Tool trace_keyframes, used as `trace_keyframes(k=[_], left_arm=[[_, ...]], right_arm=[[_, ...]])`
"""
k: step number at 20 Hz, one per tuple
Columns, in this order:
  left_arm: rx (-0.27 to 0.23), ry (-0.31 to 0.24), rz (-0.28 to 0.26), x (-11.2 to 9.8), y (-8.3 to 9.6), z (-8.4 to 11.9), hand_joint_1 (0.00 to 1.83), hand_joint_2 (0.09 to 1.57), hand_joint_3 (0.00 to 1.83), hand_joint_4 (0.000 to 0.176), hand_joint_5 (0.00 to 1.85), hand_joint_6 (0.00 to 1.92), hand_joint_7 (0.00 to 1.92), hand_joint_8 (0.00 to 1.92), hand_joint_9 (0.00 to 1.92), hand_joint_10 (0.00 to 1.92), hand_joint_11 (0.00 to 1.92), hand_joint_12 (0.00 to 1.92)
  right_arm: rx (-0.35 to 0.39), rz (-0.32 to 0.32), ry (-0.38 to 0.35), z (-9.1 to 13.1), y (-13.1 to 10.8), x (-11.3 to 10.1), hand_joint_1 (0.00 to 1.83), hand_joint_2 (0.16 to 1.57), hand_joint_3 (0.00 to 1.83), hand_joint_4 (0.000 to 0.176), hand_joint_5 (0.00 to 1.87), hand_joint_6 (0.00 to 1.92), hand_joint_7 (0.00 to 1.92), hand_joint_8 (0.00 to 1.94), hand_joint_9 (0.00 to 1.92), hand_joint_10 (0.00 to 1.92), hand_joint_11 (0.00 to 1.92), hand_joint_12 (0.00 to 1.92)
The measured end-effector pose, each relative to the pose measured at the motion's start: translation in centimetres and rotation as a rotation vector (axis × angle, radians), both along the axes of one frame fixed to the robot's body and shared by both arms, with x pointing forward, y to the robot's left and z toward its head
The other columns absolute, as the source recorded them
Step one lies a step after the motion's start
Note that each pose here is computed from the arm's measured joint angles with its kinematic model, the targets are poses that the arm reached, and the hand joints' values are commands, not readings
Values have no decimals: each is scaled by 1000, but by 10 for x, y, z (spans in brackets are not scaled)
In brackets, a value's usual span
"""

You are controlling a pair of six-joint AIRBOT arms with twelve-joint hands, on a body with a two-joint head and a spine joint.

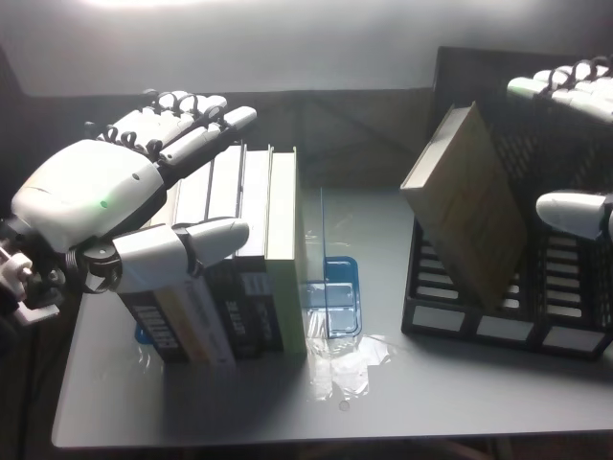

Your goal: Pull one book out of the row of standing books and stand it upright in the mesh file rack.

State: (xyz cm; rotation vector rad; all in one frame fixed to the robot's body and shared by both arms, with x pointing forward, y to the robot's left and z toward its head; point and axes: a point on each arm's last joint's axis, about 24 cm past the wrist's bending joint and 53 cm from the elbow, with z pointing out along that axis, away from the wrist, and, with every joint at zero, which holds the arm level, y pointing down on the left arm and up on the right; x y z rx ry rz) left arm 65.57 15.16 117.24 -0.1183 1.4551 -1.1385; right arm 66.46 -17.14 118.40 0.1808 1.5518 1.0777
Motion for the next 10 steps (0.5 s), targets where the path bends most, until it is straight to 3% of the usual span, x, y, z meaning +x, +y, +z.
trace_keyframes(k=[1,2,3,4,5,7,8,9,10], left_arm=[[-3,3,5,1,1,0,23,1313,7,59,0,0,0,0,0,0,0,0],[-3,3,6,1,1,0,87,1304,1,48,0,0,0,0,0,0,0,0],[-3,3,5,1,1,0,82,1300,0,54,0,0,0,0,0,0,0,0],[-2,2,4,1,1,0,84,1325,9,17,0,0,0,0,0,0,0,0],[-4,4,4,1,1,-1,83,1321,7,5,0,0,0,0,0,0,0,0],[-7,6,7,1,1,-1,73,1333,11,6,0,0,0,0,0,0,0,0],[-8,6,6,1,1,-1,75,1341,14,23,0,0,0,0,0,0,0,0],[-8,5,5,1,1,0,72,1342,13,42,0,0,0,0,0,0,0,0],[-9,7,5,1,1,-1,72,1351,16,51,0,0,0,0,0,0,0,0]], right_arm=[[24,0,4,0,0,3,384,1227,0,123,0,0,0,0,0,0,0,0],[51,1,16,-2,0,7,403,1233,0,89,0,0,0,0,0,0,0,0],[84,3,33,-5,0,11,413,1205,0,97,0,0,0,0,0,0,0,0],[107,5,46,-7,1,14,428,1211,0,92,0,0,0,0,0,0,0,0],[130,6,59,-10,0,16,505,1186,0,72,0,0,0,0,0,0,0,0],[138,6,59,-11,0,19,573,1139,0,136,0,0,0,0,0,0,0,0],[144,6,55,-10,0,19,568,1098,0,153,0,0,0,0,0,0,0,0],[155,9,54,-10,1,20,547,1081,0,152,0,0,0,0,0,0,0,0],[167,11,50,-8,2,20,548,1086,0,153,0,0,0,0,0,0,0,0]])
